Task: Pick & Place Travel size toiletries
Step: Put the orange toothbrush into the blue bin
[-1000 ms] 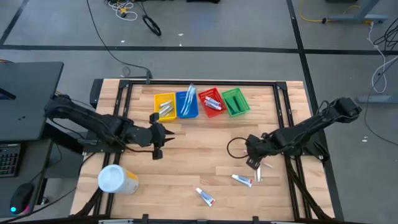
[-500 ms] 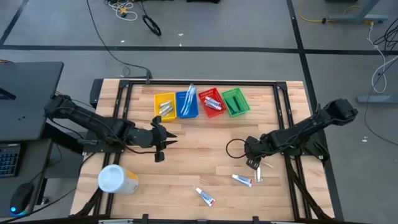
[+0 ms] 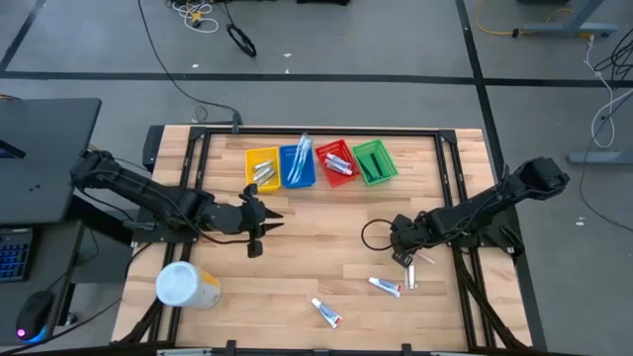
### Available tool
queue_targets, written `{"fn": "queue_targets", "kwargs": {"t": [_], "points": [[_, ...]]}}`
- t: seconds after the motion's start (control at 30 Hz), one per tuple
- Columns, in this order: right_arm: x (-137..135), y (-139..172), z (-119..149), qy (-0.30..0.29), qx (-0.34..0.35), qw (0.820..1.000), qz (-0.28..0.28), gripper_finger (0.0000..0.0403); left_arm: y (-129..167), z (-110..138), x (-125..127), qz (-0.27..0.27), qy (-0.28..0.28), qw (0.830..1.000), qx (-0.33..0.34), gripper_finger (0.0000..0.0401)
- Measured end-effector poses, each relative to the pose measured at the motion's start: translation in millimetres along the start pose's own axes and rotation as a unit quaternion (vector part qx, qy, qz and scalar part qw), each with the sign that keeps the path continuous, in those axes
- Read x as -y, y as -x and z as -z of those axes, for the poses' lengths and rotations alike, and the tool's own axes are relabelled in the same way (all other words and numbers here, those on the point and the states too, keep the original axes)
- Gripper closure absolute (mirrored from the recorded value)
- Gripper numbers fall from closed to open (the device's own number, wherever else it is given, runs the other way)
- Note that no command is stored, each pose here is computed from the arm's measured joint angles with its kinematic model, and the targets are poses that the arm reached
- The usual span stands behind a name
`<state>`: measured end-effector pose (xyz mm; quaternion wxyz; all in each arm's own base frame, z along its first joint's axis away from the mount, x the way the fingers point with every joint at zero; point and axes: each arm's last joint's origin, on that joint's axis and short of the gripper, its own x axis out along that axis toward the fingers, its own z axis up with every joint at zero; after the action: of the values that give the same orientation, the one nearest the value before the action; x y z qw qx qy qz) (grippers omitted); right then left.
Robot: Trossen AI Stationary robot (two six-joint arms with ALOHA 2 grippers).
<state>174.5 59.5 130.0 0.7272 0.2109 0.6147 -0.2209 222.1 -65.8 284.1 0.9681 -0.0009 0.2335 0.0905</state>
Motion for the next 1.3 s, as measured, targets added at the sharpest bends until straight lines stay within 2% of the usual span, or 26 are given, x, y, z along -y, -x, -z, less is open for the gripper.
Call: {"fn": "queue_targets", "kwargs": {"t": [0.13,0.27,0.37,0.47,0.57,0.63,0.77,0.87,0.93,1.03,1.1,1.3], "points": [[1,0,0,-0.001,0.003,1.000,0.002,0.0377,0,0,-1,-0.015,0.000,1.000,0.003,0.0308],[0,5,-1,-0.002,0.016,1.000,-0.010,0.0380,-1,0,-3,-0.055,0.003,0.998,0.009,0.0308],[-8,19,-11,-0.009,0.076,0.996,-0.038,0.0381,-1,0,-3,-0.065,0.015,0.998,0.014,0.0308],[-13,30,-19,0.016,0.135,0.989,-0.066,0.0382,-1,-1,-3,-0.064,0.019,0.998,0.017,0.0308],[-23,51,-34,0.035,0.236,0.963,-0.125,0.0383,-4,-2,-1,-0.052,0.038,0.997,0.049,0.0308],[-26,62,-44,0.056,0.296,0.941,-0.153,0.0383,-8,3,1,-0.025,0.039,0.996,0.077,0.0308],[-31,90,-64,0.084,0.420,0.876,-0.222,0.0383,-15,18,5,0.040,0.044,0.987,0.150,0.0308],[-32,102,-74,0.115,0.473,0.835,-0.256,0.0383,-16,30,3,0.061,0.089,0.974,0.201,0.0308],[-32,107,-80,0.125,0.496,0.814,-0.275,0.0383,-18,35,-1,0.063,0.127,0.965,0.220,0.0308],[-31,108,-87,0.131,0.509,0.800,-0.289,0.0383,-31,45,-3,0.058,0.140,0.967,0.206,0.0308],[-30,107,-90,0.132,0.509,0.799,-0.290,0.0383,-45,43,-2,0.060,0.136,0.969,0.198,0.0307],[-31,102,-100,0.122,0.524,0.791,-0.290,0.0383,-95,29,5,0.054,0.079,0.979,0.180,0.0283]]}}
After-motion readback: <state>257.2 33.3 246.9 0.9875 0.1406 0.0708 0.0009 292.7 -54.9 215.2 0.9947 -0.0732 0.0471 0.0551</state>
